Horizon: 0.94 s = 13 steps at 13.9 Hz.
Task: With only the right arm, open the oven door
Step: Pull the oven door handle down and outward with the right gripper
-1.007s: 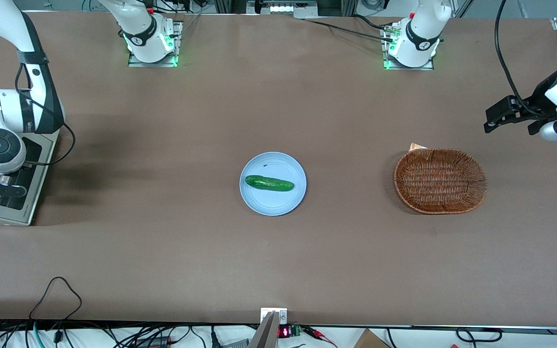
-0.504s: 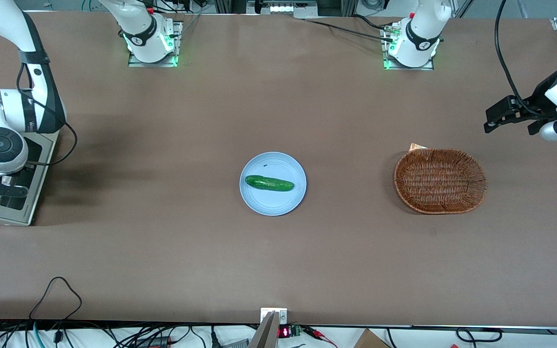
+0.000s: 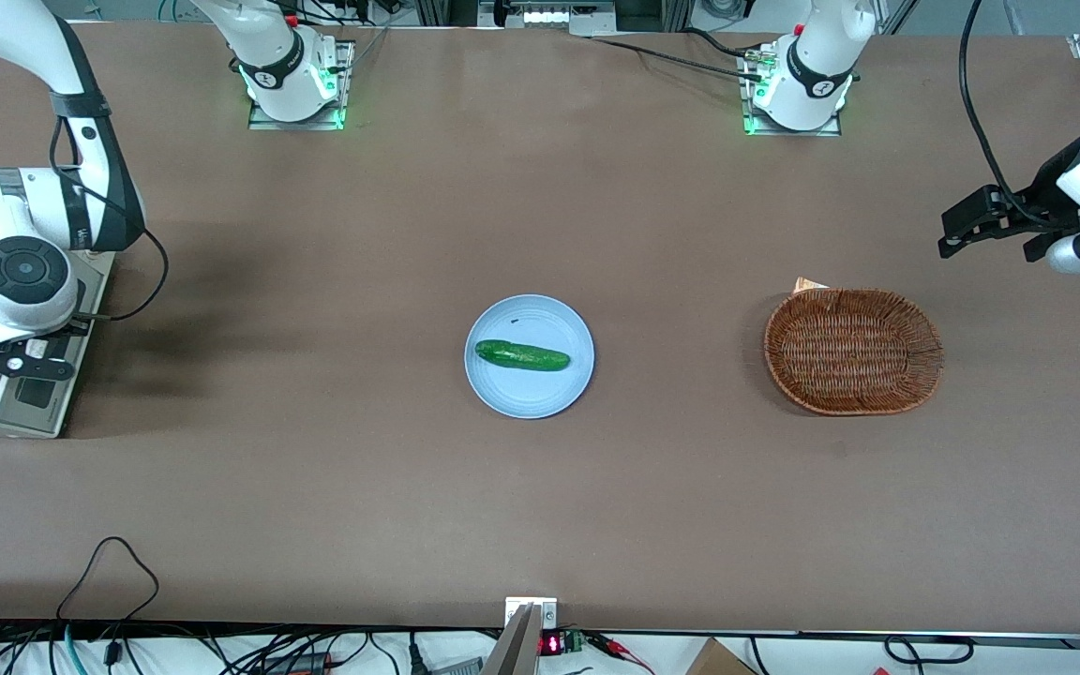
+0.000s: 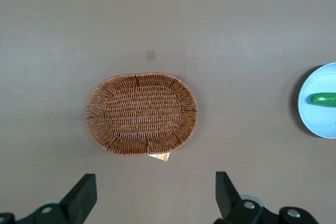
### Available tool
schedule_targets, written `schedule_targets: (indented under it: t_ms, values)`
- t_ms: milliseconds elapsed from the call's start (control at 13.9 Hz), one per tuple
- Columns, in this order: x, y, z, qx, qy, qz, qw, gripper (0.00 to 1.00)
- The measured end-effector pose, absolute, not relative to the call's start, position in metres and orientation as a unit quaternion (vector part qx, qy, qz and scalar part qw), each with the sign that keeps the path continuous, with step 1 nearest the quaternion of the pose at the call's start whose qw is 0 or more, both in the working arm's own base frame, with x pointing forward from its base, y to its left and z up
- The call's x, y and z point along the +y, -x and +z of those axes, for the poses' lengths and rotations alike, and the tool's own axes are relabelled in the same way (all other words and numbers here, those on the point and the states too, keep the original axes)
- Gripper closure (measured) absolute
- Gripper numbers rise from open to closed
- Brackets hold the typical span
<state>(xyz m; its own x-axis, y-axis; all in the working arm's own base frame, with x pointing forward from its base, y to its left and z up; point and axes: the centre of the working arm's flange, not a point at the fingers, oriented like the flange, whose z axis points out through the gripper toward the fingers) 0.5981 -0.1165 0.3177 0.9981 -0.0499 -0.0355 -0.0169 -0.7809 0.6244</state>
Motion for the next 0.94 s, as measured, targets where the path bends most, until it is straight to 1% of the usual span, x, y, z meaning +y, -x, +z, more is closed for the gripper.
schedule_targets:
  t_ms: [288,647,935]
  values:
    - [-0.092,-0.597,0.306,-0.008,-0.953,-0.017,0.303,0.99]
    - [-0.063,-0.598,0.271,-0.006,-0.966,-0.009,0.258,0.99]
    - [-0.054,-0.599,0.245,0.001,-0.971,-0.009,0.24,0.99]
